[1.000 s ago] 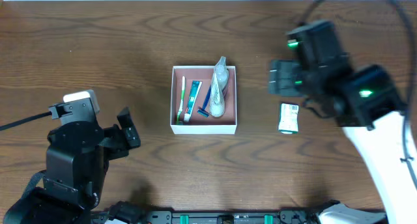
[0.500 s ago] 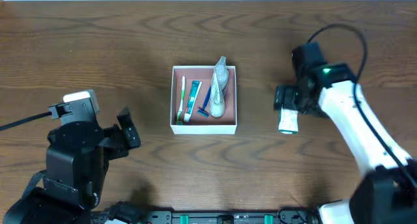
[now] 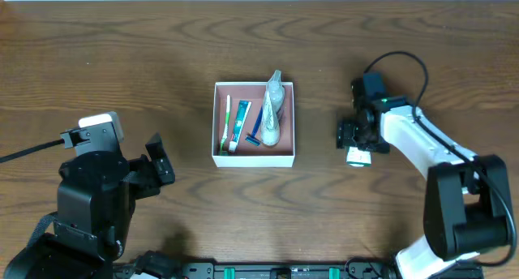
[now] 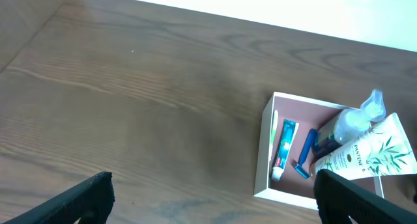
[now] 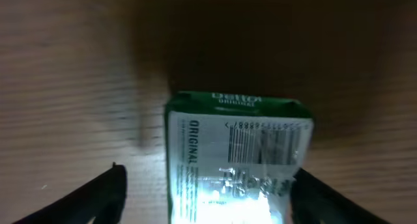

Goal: Pack container
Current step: 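Grasp the green Dettol soap bar with the right gripper, then push soap bar into the box's front gap with right gripper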

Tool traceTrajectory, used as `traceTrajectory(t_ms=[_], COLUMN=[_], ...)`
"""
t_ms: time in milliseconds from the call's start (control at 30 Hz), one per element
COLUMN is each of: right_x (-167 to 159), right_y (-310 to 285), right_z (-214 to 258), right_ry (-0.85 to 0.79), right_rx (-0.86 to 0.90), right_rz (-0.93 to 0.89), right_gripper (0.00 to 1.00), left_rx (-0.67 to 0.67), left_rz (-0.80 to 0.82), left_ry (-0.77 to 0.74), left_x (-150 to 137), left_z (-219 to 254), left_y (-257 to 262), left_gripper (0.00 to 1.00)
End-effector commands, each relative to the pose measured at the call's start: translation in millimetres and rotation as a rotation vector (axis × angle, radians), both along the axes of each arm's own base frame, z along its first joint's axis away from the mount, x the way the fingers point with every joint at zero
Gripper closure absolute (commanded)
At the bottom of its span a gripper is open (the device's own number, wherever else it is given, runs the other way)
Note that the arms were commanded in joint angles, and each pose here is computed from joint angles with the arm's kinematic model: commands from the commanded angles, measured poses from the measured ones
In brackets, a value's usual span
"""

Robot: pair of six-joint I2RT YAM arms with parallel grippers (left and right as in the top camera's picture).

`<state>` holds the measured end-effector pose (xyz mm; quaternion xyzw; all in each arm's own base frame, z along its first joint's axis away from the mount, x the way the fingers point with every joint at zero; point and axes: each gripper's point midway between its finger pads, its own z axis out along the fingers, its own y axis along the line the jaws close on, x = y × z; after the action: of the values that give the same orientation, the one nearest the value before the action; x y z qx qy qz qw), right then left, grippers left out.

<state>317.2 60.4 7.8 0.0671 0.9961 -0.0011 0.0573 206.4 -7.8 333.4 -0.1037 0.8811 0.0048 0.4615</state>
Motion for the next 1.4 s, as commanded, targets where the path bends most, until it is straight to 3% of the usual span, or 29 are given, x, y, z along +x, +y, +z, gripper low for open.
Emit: traceTrajectory(t_ms=[0, 233, 567, 867, 933, 1100, 1200, 1367], right_x=[-4, 0, -6, -28, -31, -42, -55, -58], right_y=[-2, -1, 29, 136, 157, 208, 226, 230], right_z=[-10, -1, 77, 168, 172, 170, 159, 151], right_ry=[0.028, -0.008, -0.182, -0.48, -0.511, -0.609, -0.631, -0.628], right_rx=[-0.003, 0.006, 0.112, 0.348, 0.365, 0.328, 0.267, 0.23], right_rz=[0.0, 0.001, 0.075, 0.388, 0.451, 0.846, 1.107, 1.206], right_gripper=[0.34, 0.56, 0.59, 0.62, 0.61, 0.55, 0.58, 0.57], left_rx=[0.011, 0.011, 0.011, 0.011, 0.011, 0.011, 0.011, 0.011], left_rz=[0.012, 0.012, 0.012, 0.012, 0.012, 0.012, 0.012, 0.012], left_ry=[-0.004, -0.004, -0.004, -0.004, -0.004, -0.004, -0.004, -0.004], left_x=[-1, -1, -1, -1, -1, -1, -1, -1], left_z=[2, 2, 2, 2, 2, 2, 2, 2], left_y=[3, 3, 3, 3, 3, 3, 3, 3], left_gripper=[0.02, 0.02, 0.02, 0.02, 0.02, 0.02, 0.02, 0.02])
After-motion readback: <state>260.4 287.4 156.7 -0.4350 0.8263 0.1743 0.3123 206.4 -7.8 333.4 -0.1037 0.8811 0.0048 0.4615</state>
